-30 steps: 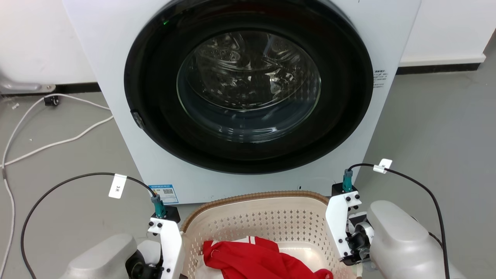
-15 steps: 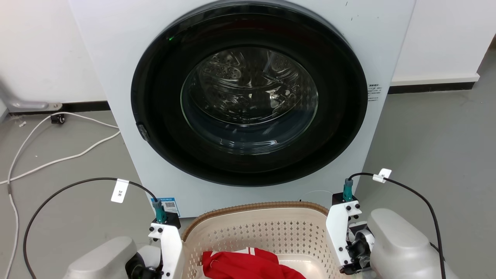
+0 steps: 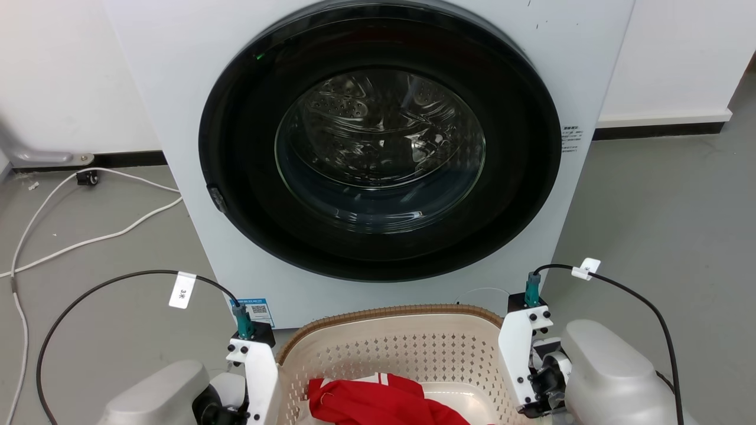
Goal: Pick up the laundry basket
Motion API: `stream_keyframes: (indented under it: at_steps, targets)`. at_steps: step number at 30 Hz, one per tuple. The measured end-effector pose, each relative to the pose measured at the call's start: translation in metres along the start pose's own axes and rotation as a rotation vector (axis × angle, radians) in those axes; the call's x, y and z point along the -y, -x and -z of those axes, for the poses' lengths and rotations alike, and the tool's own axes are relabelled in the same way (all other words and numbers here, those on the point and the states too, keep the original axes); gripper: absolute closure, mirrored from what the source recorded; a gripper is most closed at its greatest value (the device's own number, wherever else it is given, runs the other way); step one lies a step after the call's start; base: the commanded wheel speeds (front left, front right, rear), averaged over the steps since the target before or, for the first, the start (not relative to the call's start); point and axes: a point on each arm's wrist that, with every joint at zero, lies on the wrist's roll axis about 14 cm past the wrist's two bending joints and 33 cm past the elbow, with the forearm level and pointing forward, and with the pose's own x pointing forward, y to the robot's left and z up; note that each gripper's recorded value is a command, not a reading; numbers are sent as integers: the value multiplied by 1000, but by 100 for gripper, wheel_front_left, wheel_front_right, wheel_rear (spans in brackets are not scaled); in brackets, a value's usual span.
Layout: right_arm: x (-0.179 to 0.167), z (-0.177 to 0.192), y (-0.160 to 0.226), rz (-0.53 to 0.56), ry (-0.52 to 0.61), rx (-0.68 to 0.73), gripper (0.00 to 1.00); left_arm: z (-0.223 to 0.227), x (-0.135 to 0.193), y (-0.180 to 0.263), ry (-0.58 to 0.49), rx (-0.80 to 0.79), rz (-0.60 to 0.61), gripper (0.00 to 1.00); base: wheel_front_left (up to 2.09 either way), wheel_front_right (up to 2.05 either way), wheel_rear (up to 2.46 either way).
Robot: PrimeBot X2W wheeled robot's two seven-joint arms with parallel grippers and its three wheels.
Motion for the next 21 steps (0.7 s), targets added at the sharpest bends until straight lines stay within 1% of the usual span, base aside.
stream_keyframes:
  at_steps: [21]
  targets:
    - [-2,-4,2,-6,4,9,100,-1,-3,0,4,8,-13,100,0,0,0]
